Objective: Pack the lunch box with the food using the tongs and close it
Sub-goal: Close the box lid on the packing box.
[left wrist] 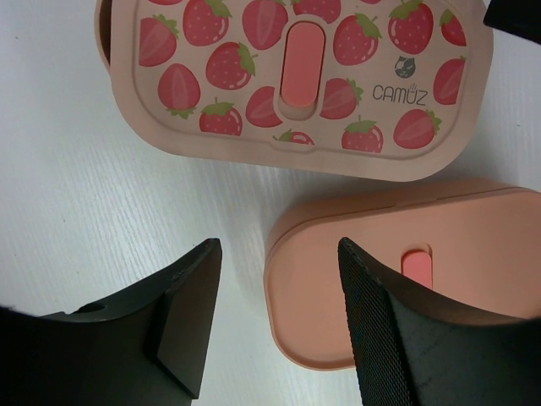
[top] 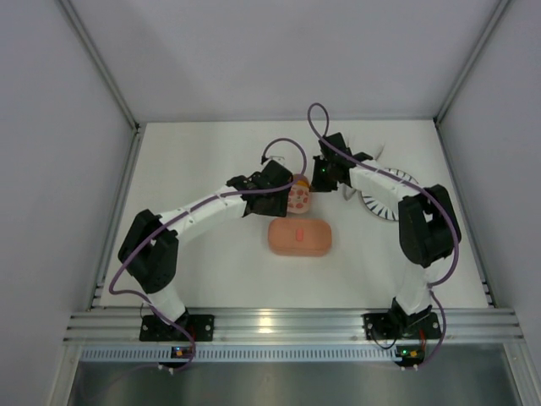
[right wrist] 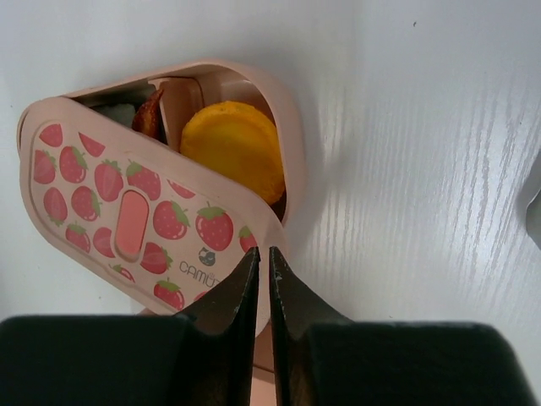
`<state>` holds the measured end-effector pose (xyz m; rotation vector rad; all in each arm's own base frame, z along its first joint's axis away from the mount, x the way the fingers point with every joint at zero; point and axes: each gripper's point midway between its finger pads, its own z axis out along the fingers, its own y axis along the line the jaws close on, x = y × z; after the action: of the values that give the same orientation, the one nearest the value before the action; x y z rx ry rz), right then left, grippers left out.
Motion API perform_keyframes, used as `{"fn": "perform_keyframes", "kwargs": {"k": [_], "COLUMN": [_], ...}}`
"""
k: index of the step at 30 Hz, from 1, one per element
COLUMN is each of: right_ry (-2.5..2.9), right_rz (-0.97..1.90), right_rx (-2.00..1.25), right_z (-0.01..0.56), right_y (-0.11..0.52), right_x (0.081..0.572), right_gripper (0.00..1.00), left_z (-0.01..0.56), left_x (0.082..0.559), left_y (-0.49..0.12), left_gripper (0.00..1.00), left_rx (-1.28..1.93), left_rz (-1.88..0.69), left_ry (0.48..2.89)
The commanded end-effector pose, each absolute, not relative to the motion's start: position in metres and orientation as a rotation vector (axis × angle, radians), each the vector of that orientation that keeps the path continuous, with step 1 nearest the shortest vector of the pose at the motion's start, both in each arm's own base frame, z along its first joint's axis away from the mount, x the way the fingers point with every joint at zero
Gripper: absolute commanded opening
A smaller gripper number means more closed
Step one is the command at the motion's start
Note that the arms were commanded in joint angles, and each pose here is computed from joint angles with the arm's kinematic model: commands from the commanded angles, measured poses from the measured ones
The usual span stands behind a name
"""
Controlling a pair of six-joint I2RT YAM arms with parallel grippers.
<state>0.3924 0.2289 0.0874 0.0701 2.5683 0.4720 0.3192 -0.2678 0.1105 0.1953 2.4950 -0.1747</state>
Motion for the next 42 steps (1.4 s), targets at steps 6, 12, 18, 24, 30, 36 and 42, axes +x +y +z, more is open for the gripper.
{"fn": "perform_keyframes", "kwargs": {"k": [6, 12, 18, 24, 30, 36, 42], "right_ry": [2.541, 2.538, 2.536, 2.523, 2.512, 2.509, 2.515], "right_rz": [0.43, 0.406, 0.352, 0.301, 0.343, 0.351, 0.356], "right_rx": [0.056, 0.06, 0.087, 0.128, 0.149, 0.149, 0.152], "right_z": [0.109, 0.112, 0.102, 0.091, 0.092, 0.093, 0.09], "right_y": [0.225, 0.214, 0.204, 0.198, 0.201, 0.201, 0.197], "right_x": [0.397, 0.381, 0.382, 0.415, 0.435, 0.443, 0.444], "right_gripper": [0.09, 0.09, 0.09, 0.09, 0.09, 0.09, 0.09], "left_z": [0.117, 0.108, 0.099, 0.099, 0.093, 0.089, 0.088], "left_x": [0.323, 0.319, 0.32, 0.325, 0.332, 0.338, 0.341], "left_y": [-0.282, -0.285, -0.289, -0.292, -0.295, -0.301, -0.303], "left_gripper": [0.62, 0.6, 0.58, 0.56, 0.55, 0.53, 0.53], "left_rx": [0.235, 0.287, 0.28, 0.243, 0.219, 0.205, 0.193], "left_rz": [-0.27, -0.273, -0.28, -0.275, -0.24, -0.214, -0.207], "left_ry": [2.474, 2.512, 2.536, 2.531, 2.54, 2.541, 2.543]}}
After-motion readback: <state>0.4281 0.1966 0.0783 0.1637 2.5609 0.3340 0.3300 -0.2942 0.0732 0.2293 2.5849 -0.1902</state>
